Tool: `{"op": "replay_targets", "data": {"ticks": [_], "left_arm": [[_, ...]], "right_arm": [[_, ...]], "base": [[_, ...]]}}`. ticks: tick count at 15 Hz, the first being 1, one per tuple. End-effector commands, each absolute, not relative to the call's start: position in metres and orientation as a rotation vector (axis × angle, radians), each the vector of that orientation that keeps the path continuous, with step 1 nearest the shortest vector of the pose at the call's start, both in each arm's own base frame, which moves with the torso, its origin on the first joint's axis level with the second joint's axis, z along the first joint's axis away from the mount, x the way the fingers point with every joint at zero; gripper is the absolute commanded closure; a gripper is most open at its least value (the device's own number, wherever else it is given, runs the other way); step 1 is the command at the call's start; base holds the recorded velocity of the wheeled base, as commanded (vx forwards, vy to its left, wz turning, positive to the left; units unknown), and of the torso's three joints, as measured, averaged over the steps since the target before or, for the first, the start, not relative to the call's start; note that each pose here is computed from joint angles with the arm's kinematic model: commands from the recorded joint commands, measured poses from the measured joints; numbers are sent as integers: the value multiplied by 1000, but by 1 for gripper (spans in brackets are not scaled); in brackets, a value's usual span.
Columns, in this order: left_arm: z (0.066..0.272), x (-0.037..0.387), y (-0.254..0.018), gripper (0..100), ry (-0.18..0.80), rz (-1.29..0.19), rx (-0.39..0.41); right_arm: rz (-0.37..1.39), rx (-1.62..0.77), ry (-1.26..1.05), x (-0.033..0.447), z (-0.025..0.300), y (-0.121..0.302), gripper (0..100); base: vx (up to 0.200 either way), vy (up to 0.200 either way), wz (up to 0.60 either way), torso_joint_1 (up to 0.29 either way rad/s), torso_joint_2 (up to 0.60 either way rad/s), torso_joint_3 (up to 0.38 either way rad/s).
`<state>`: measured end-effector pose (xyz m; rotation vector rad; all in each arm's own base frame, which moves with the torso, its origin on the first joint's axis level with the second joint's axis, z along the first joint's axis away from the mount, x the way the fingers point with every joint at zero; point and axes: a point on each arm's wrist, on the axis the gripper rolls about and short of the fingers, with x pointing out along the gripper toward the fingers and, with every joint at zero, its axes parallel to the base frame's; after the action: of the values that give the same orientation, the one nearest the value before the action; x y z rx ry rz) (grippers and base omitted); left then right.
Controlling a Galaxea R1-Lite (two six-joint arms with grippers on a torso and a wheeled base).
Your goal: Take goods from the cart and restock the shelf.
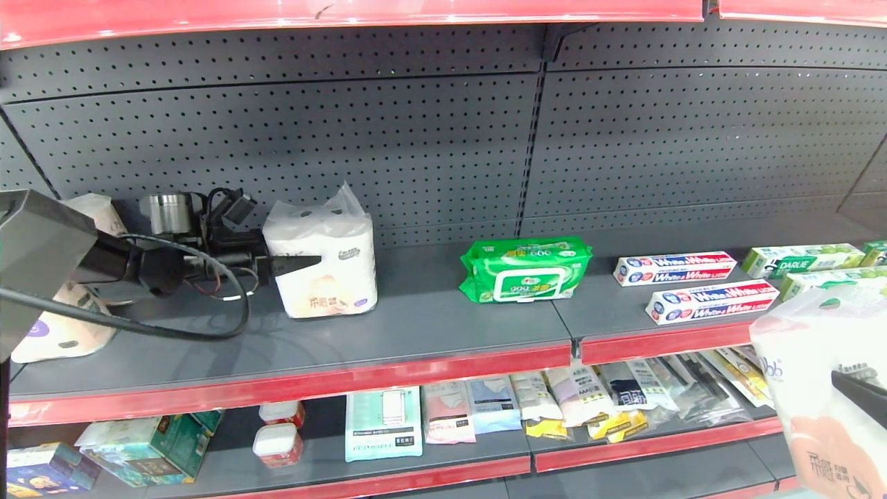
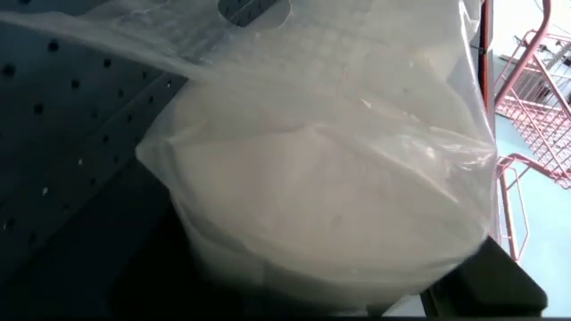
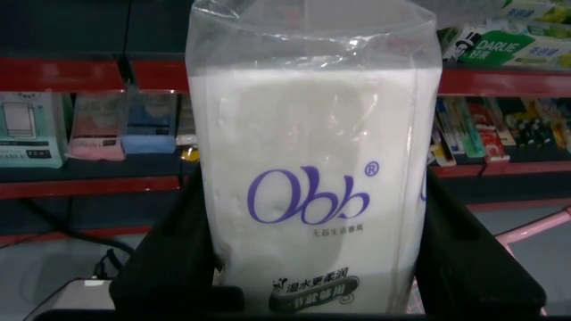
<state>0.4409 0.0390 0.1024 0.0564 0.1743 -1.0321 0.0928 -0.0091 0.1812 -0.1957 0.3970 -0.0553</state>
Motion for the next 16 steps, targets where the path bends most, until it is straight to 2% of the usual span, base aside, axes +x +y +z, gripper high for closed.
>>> {"op": "replay_targets", "data": {"ticks": [1,7,16], "left_arm": [[116,413,46,100,157,-1014,62],[114,371,53,100,138,-990,67],[83,337,57,100,130,-993,55]], "right_arm": [[-51,-197,396,93,182,-9,100],[-51,-197,398,93,181,-9,100],[-57,-197,391,93,183,-9,100]], "base": [[0,0,0,0,0,0],[0,0,0,0,0,0],[0,0,0,0,0,0]]}}
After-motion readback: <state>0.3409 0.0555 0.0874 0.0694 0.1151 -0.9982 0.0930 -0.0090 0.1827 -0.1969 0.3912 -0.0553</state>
